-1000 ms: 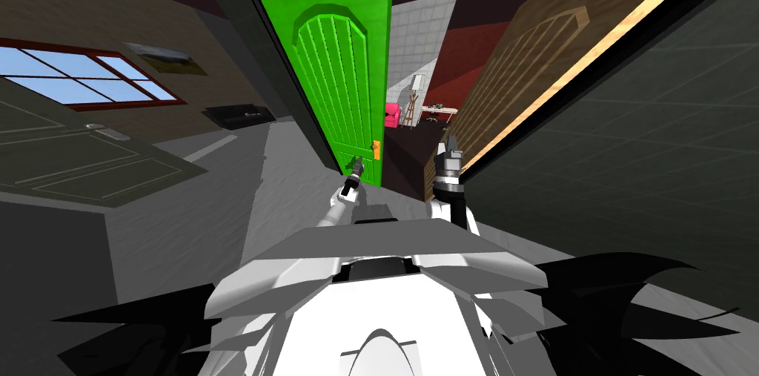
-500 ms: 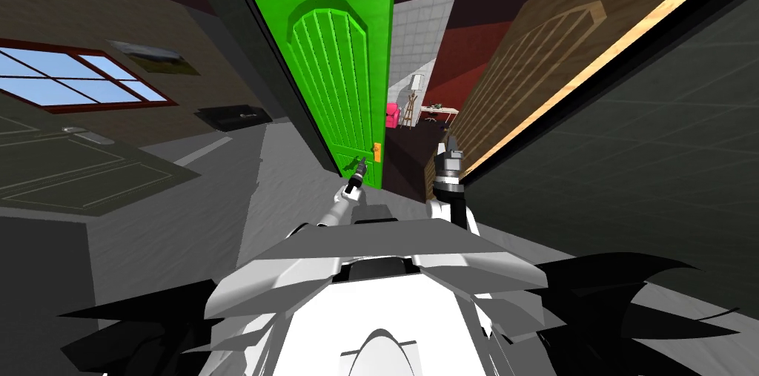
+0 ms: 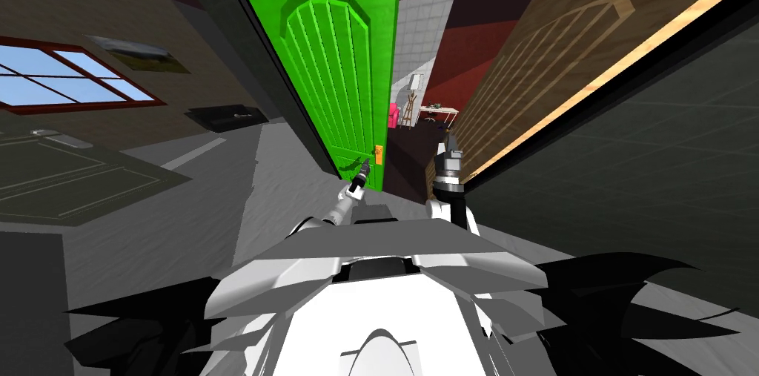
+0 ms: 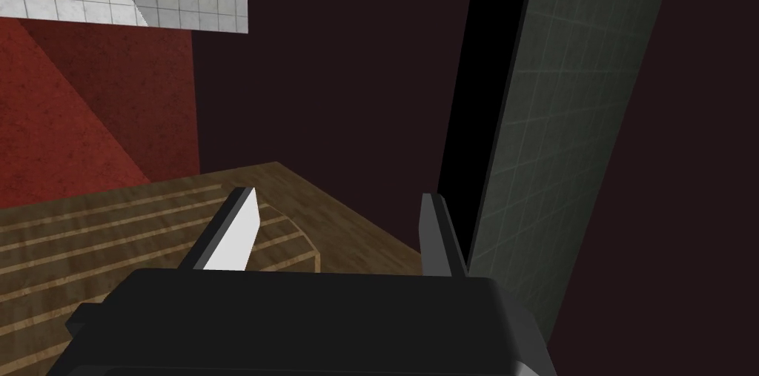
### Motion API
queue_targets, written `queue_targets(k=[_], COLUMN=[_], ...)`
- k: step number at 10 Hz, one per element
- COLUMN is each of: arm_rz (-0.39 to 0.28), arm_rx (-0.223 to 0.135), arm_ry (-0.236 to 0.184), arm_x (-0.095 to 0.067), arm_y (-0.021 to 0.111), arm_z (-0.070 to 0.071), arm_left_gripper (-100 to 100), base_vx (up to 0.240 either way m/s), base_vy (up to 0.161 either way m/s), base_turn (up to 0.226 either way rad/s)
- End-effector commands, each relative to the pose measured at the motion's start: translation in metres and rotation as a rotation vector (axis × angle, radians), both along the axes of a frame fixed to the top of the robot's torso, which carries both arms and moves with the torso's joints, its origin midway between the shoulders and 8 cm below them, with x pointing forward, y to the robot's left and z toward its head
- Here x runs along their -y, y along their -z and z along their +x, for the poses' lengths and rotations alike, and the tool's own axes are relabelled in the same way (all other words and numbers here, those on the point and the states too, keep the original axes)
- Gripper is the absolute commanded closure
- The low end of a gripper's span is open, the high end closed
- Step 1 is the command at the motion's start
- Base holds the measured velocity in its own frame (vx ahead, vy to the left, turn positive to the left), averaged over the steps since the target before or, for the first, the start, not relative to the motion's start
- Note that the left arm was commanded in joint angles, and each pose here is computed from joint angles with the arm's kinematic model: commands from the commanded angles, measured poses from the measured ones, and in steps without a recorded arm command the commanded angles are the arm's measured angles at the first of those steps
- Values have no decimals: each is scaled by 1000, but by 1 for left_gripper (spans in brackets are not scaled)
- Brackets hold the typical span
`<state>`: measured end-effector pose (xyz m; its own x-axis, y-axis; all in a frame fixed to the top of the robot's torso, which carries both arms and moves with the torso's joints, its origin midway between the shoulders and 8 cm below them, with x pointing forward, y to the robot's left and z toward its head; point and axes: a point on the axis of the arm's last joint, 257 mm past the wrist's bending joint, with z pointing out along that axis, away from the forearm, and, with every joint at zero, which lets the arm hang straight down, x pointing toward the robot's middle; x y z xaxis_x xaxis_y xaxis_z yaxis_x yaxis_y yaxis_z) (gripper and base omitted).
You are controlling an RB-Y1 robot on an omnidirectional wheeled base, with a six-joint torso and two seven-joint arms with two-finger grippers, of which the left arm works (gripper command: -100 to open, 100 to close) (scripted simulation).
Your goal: Push the door open
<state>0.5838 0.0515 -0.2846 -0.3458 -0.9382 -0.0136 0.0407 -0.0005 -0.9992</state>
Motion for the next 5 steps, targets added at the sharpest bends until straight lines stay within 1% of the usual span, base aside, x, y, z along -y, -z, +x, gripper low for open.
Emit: queue_targets(k=[1,4,5], arm_rz=[1,1,1], arm_rx=[-9,-34,-30], arm_ry=[7,28,25], arm_x=[6,23,21], arm_y=[3,10,9], arm_z=[1,1,2], arm_left_gripper=[-100,-100,-100], base_vx=[63,81,34], base_vy=[15,32,17], base_turn=[-6,-25,-6])
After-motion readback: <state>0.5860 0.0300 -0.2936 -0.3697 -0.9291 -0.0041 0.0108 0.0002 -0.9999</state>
